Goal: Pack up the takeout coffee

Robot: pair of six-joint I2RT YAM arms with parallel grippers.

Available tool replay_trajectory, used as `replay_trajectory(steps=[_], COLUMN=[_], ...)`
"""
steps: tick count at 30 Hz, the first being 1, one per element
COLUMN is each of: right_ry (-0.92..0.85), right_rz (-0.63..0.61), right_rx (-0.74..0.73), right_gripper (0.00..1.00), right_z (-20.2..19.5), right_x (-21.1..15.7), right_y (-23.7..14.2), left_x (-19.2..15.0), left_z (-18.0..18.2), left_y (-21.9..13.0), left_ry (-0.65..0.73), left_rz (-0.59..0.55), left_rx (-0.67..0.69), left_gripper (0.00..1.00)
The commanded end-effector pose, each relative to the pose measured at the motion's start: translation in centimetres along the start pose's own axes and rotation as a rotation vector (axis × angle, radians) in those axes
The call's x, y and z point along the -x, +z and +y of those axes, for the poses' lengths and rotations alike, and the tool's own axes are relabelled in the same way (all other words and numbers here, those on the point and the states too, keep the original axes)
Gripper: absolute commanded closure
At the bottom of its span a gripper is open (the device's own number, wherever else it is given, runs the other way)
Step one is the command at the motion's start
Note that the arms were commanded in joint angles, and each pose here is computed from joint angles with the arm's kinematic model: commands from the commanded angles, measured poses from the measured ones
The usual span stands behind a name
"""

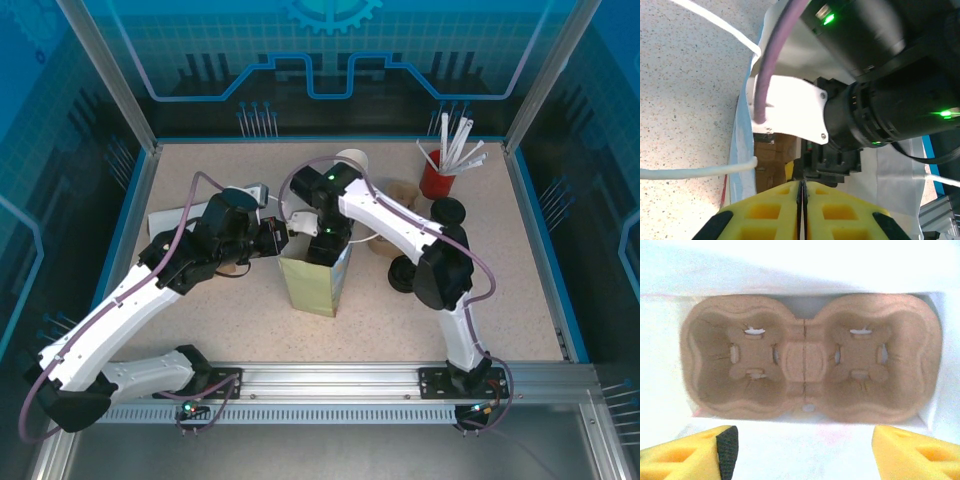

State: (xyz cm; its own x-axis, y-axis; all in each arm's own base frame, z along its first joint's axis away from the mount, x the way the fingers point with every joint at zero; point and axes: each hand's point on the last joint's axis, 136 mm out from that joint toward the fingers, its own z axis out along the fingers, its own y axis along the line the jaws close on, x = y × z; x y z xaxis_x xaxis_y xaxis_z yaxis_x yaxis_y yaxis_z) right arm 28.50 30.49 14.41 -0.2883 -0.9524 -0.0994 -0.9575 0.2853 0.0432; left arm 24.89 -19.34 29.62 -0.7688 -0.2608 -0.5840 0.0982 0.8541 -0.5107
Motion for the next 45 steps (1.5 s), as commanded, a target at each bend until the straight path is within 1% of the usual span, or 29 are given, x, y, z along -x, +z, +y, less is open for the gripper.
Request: replay_trajectory(steps=[1, 6, 9, 11, 14, 16, 20, 25, 29, 31, 34, 37, 40, 45], right_ry=[0.018, 0.044, 0.057, 0.065, 0.09, 0.115, 0.155, 0.194, 0.262, 0.303, 0.339, 0.392, 0.453, 0.564], right_rz=[-0.052, -0.146, -0.206, -0.23, -0.279, -0.326, -0.463, -0.639, -0.743, -0.8, -0.868, -0.915, -0.944, -0.946], right_rx=[0.005, -0.011, -0.024, -0.036, -0.061, -0.099, -0.16, -0.219, -0.295, -0.336, -0.373, -0.383, -0.375, -0.4], right_gripper=[0.24, 0.19, 0.15, 0.14, 0.13, 0.13, 0.13, 0.12, 0.07, 0.0, 0.0, 0.0, 0.0, 0.0], right_z=[0.6, 0.4, 0.2, 0.0, -0.5, -1.2, -1.9, -1.9, -2.1, -2.0, -1.6, -1.2, -1.0, -1.1], right_x=[-0.3, 0.5, 0.8, 0.9, 1.1, 1.1, 1.4, 1.1, -0.6, -1.9, -3.9, -6.1, -8.1, -11.3], right_y=[-3.2, -6.3, -8.3, -9.5, -11.5, -13.4, -17.8, -22.9, -26.1, -27.6, -28.9, -29.2, -28.6, -27.0], left_x=[0.7, 1.1, 1.6, 2.0, 2.5, 2.8, 3.2, 3.2, 3.3, 3.5, 3.8, 4.0, 4.1, 4.3], left_z=[-0.2, -0.6, -0.6, -0.7, -0.4, 0.1, 0.9, 1.4, 1.8, 2.0, 2.2, 2.2, 2.1, 2.0], left_y=[-1.4, -2.5, -3.6, -4.6, -6.1, -7.2, -8.5, -8.7, -8.8, -8.9, -8.9, -8.8, -8.3, -7.7], left_ry=[0.019, 0.026, 0.028, 0.021, 0.005, -0.004, 0.0, 0.023, 0.034, 0.037, 0.036, 0.034, 0.034, 0.058], left_rz=[-0.031, -0.041, -0.067, -0.094, -0.133, -0.161, -0.201, -0.22, -0.233, -0.241, -0.244, -0.237, -0.224, -0.193], left_rx=[-0.004, -0.018, -0.021, -0.032, -0.031, -0.021, 0.005, 0.018, 0.033, 0.042, 0.05, 0.056, 0.064, 0.084], left_gripper=[0.86, 0.71, 0.61, 0.57, 0.53, 0.5, 0.45, 0.33, 0.28, 0.25, 0.23, 0.23, 0.23, 0.22])
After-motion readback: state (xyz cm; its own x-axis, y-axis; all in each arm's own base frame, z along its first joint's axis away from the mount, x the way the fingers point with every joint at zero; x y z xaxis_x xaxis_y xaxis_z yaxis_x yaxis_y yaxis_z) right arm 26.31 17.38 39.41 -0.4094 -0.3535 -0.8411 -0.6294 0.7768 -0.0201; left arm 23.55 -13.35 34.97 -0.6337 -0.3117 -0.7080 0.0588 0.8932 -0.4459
